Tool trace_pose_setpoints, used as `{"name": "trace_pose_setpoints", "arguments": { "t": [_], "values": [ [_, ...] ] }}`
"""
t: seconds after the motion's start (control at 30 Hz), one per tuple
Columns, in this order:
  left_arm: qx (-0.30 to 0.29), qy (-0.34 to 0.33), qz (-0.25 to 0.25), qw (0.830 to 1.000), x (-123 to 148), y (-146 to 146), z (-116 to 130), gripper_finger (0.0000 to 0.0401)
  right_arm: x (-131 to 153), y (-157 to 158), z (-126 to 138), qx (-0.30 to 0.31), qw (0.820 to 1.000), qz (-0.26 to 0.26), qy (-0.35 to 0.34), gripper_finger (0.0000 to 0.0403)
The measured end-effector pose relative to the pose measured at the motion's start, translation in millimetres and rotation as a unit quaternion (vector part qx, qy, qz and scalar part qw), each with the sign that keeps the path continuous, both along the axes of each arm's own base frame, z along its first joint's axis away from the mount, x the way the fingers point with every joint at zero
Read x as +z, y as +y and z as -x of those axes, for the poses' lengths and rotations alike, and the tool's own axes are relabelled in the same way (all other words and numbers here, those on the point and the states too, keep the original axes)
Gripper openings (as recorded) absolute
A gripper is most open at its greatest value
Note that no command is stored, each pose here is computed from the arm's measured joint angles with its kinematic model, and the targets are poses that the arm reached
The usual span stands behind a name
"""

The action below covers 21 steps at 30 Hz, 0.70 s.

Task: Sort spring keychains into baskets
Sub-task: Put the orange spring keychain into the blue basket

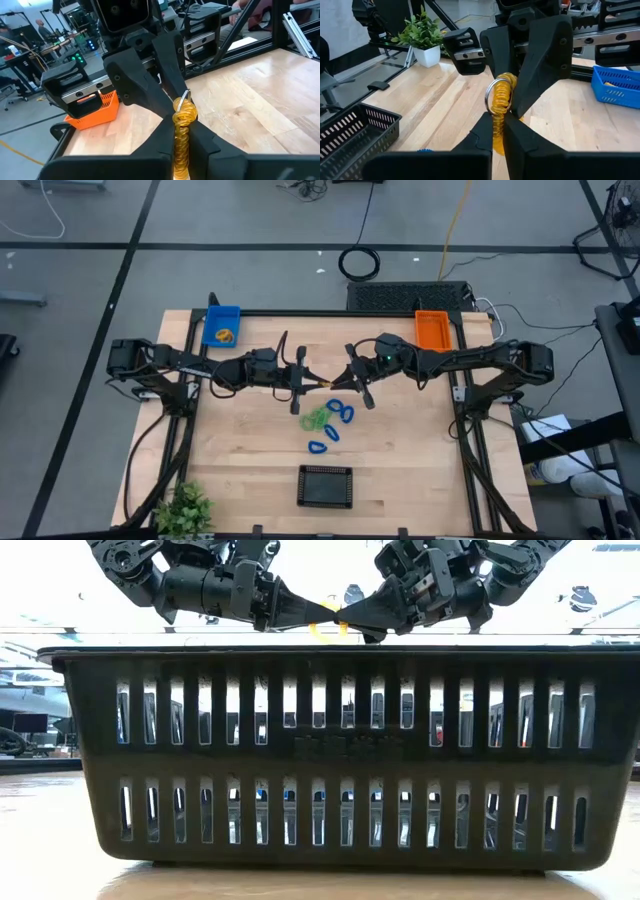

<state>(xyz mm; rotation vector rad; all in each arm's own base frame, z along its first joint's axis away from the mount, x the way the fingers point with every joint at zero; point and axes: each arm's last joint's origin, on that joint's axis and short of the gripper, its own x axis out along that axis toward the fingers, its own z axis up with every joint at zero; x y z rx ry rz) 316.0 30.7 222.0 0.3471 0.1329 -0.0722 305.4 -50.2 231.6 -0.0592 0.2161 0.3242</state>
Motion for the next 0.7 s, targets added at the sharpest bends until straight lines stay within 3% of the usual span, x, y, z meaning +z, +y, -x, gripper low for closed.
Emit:
{"name": "trace_pose_setpoints", "arguments": {
  "t": [0.13,0.33,0.57,0.7],
  "values": [
    [-0.002,0.006,-0.009,1.0,-1.2,0.6,0.3,0.0044,-0.3,-0.4,-0.3,-0.02,1.0,-0.014,0.007,0.0034],
    [0.007,0.014,-0.011,1.0,-2.7,3.3,0.9,0.0016,-3.5,-2.0,-0.1,-0.056,0.998,-0.007,0.025,0.0096],
    [0.011,0.023,-0.005,1.0,-1.0,7.3,3.3,0.0033,-4.7,-2.6,0.9,-0.065,0.997,-0.005,0.035,0.0162],
    [0.011,0.024,-0.005,1.0,1.4,7.1,5.3,0.002,-2.1,-3.1,3.2,-0.069,0.997,0.007,0.034,0.0183]
  ]
}}
